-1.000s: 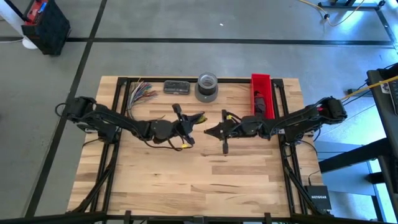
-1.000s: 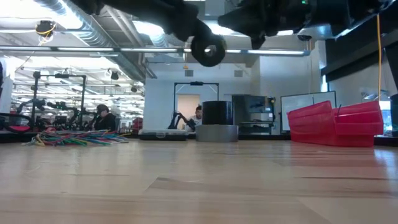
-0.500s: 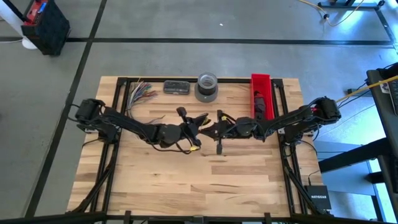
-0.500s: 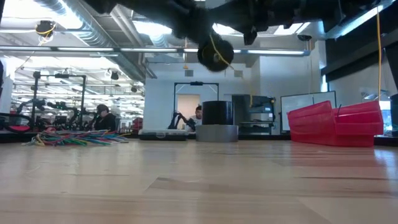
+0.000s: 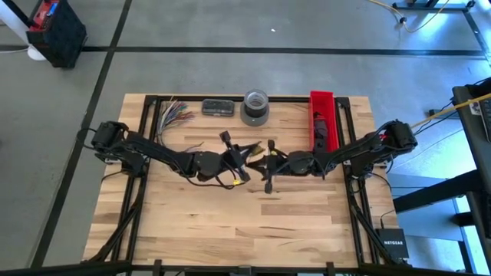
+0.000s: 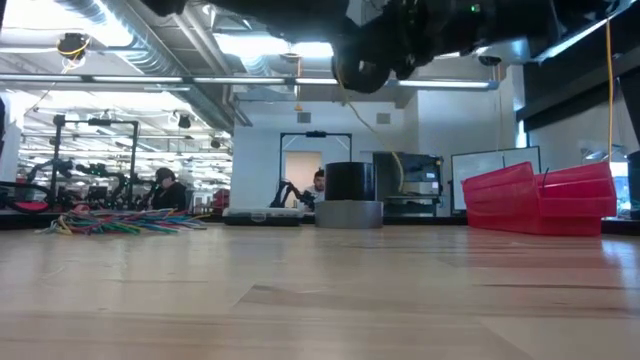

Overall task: Coil cords
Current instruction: Coil the yellow wire into the black spool, then uncoil the yellow wire from the black spool

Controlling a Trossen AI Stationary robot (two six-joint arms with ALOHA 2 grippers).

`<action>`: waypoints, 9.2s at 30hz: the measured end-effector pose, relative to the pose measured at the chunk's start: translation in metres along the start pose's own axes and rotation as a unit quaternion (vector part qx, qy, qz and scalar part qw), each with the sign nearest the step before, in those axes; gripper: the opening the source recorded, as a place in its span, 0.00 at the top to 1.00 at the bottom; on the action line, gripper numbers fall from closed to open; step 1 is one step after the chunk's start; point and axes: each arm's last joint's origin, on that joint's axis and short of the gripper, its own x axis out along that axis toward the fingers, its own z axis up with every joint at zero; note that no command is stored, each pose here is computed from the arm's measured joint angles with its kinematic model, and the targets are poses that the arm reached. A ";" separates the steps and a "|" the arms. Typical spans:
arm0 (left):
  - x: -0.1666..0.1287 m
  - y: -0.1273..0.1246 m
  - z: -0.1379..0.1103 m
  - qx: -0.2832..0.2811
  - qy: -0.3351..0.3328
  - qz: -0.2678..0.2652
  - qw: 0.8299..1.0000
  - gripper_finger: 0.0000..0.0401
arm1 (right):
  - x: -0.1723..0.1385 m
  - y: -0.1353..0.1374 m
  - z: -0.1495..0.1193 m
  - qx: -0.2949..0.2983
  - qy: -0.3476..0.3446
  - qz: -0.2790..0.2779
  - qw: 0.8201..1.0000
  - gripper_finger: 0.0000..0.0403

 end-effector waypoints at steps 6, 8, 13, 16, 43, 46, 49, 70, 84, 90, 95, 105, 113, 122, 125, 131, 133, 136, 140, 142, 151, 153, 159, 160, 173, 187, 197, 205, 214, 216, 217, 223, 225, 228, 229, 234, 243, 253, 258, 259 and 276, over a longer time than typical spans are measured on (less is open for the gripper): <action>0.005 0.001 -0.002 -0.043 -0.014 -0.040 0.998 1.00 | 0.007 0.002 -0.001 0.007 -0.023 -0.006 1.000 0.99; 0.005 0.001 -0.003 -0.041 -0.009 -0.037 0.998 1.00 | 0.011 0.003 0.000 0.005 -0.020 -0.003 1.000 0.99; -0.003 0.000 0.004 -0.031 -0.019 -0.045 0.998 1.00 | 0.013 0.004 -0.011 -0.013 0.038 -0.017 0.999 0.99; -0.017 0.004 0.017 -0.017 -0.026 -0.033 0.999 1.00 | 0.013 0.002 -0.018 -0.025 0.068 -0.042 0.996 0.99; -0.048 0.014 0.027 0.041 0.020 -0.066 0.997 1.00 | 0.007 0.002 -0.020 -0.069 0.124 -0.096 0.985 0.79; -0.049 0.013 0.026 0.047 0.023 -0.070 0.996 1.00 | -0.001 0.004 -0.014 -0.095 0.137 -0.089 0.982 0.70; -0.050 0.013 0.028 0.044 0.018 -0.069 0.997 1.00 | -0.015 0.004 -0.001 -0.118 0.142 -0.093 0.978 0.64; -0.055 0.010 0.041 0.007 -0.055 -0.128 0.990 1.00 | -0.019 -0.025 -0.043 -0.024 0.009 0.005 1.000 0.62; -0.054 0.008 0.040 0.012 -0.058 -0.129 0.990 1.00 | 0.020 -0.015 -0.063 -0.009 0.000 0.055 0.998 0.62; -0.054 0.007 0.040 0.014 -0.058 -0.130 0.990 1.00 | 0.024 -0.014 -0.064 -0.009 0.005 0.055 0.998 0.67; -0.054 0.007 0.040 0.015 -0.058 -0.130 0.990 1.00 | 0.023 -0.014 -0.064 -0.013 0.005 0.061 0.998 0.87; -0.074 0.010 0.041 0.084 -0.012 -0.097 0.992 1.00 | 0.009 -0.022 -0.051 -0.076 0.082 -0.007 0.994 0.98; -0.080 0.015 0.027 0.143 0.057 -0.103 0.983 1.00 | -0.023 -0.028 -0.017 -0.089 0.114 -0.070 0.987 0.99; -0.060 0.016 0.009 0.162 0.097 -0.109 0.976 1.00 | -0.033 -0.019 0.003 -0.011 0.059 0.004 0.998 0.99; -0.052 0.016 0.004 0.165 0.104 -0.104 0.975 1.00 | -0.033 -0.018 0.005 0.017 0.044 0.021 0.999 0.99; -0.042 0.016 -0.001 0.156 0.102 -0.129 0.974 1.00 | -0.033 -0.018 0.007 0.060 0.034 0.025 0.997 0.98; -0.040 0.015 -0.001 0.143 0.098 -0.139 0.975 1.00 | -0.033 -0.018 0.009 0.064 0.024 0.026 0.997 0.98; -0.040 0.014 -0.001 0.140 0.095 -0.150 0.974 1.00 | -0.032 -0.018 0.011 0.072 0.015 0.033 0.997 0.98; -0.039 0.014 0.000 0.134 0.090 -0.149 0.976 1.00 | -0.026 -0.015 0.009 0.078 -0.008 0.046 0.996 0.98; -0.037 0.015 0.001 0.125 0.082 -0.145 0.978 1.00 | -0.019 -0.012 0.005 0.069 -0.028 0.063 0.995 0.98; -0.029 0.018 -0.002 0.081 0.088 -0.129 0.984 1.00 | -0.002 -0.008 -0.011 0.048 -0.048 0.053 0.996 0.98; -0.029 0.018 -0.001 0.076 0.084 -0.126 0.986 1.00 | -0.002 -0.008 -0.011 0.049 -0.051 0.048 0.996 0.98; -0.029 0.018 -0.001 0.076 0.083 -0.130 0.985 1.00 | -0.002 -0.008 -0.010 0.049 -0.053 0.046 0.996 0.97; -0.029 0.017 -0.001 0.076 0.083 -0.133 0.985 1.00 | -0.002 -0.008 -0.010 0.049 -0.054 0.046 0.996 0.96; -0.029 0.018 0.000 0.083 0.079 -0.138 0.984 1.00 | -0.035 -0.015 0.032 -0.066 0.007 0.043 0.997 0.61; -0.028 0.010 -0.008 0.116 0.081 -0.180 0.973 1.00 | -0.063 -0.027 0.024 -0.084 0.152 -0.046 0.984 0.60; -0.027 0.007 -0.007 0.117 0.067 -0.208 0.969 1.00 | -0.063 -0.032 0.023 -0.146 0.164 -0.128 0.967 0.59; -0.031 0.004 -0.004 0.114 0.064 -0.214 0.968 1.00 | -0.057 -0.020 0.021 -0.086 0.140 0.041 0.986 0.59; -0.031 0.002 -0.001 0.122 0.097 -0.195 0.968 1.00 | -0.054 -0.022 0.019 -0.100 0.142 0.005 0.985 0.59; -0.025 0.000 -0.006 0.136 0.099 -0.187 0.968 1.00 | -0.052 -0.019 0.015 -0.111 0.149 0.040 0.982 0.59; -0.023 -0.002 -0.007 0.147 0.096 -0.186 0.967 1.00 | -0.051 -0.017 0.014 -0.119 0.148 0.060 0.980 0.59; -0.021 -0.020 -0.011 0.203 0.063 -0.201 0.956 1.00 | -0.045 -0.014 0.015 -0.135 0.123 0.091 0.979 0.59; -0.021 -0.022 -0.012 0.211 0.062 -0.201 0.954 1.00 | -0.044 -0.014 0.013 -0.140 0.123 0.094 0.978 0.59; -0.020 -0.022 -0.007 0.203 0.043 -0.192 0.959 1.00 | -0.043 -0.013 0.012 -0.141 0.126 0.096 0.977 0.59; -0.021 -0.022 -0.006 0.202 0.039 -0.189 0.960 1.00 | -0.043 -0.013 0.011 -0.142 0.128 0.095 0.977 0.59; -0.028 -0.019 -0.002 0.226 0.062 -0.120 0.965 1.00 | -0.056 -0.016 0.011 -0.156 0.178 0.051 0.970 0.59; -0.044 0.001 0.018 0.161 0.071 -0.047 0.983 1.00 | -0.095 -0.020 0.036 -0.102 0.202 -0.025 0.974 0.66; -0.029 0.012 0.007 0.101 0.093 -0.001 0.990 1.00 | -0.070 -0.040 0.002 -0.082 0.223 -0.054 0.970 0.72; -0.034 0.007 0.012 0.115 0.077 -0.009 0.990 1.00 | -0.057 -0.042 -0.003 -0.037 0.210 -0.034 0.976 0.73; -0.034 0.007 0.013 0.118 0.075 -0.010 0.990 1.00 | -0.055 -0.042 -0.004 -0.030 0.210 -0.033 0.977 0.73; -0.048 0.019 0.031 0.079 0.078 0.060 0.992 1.00 | -0.042 -0.044 0.028 0.050 0.104 -0.046 0.992 0.45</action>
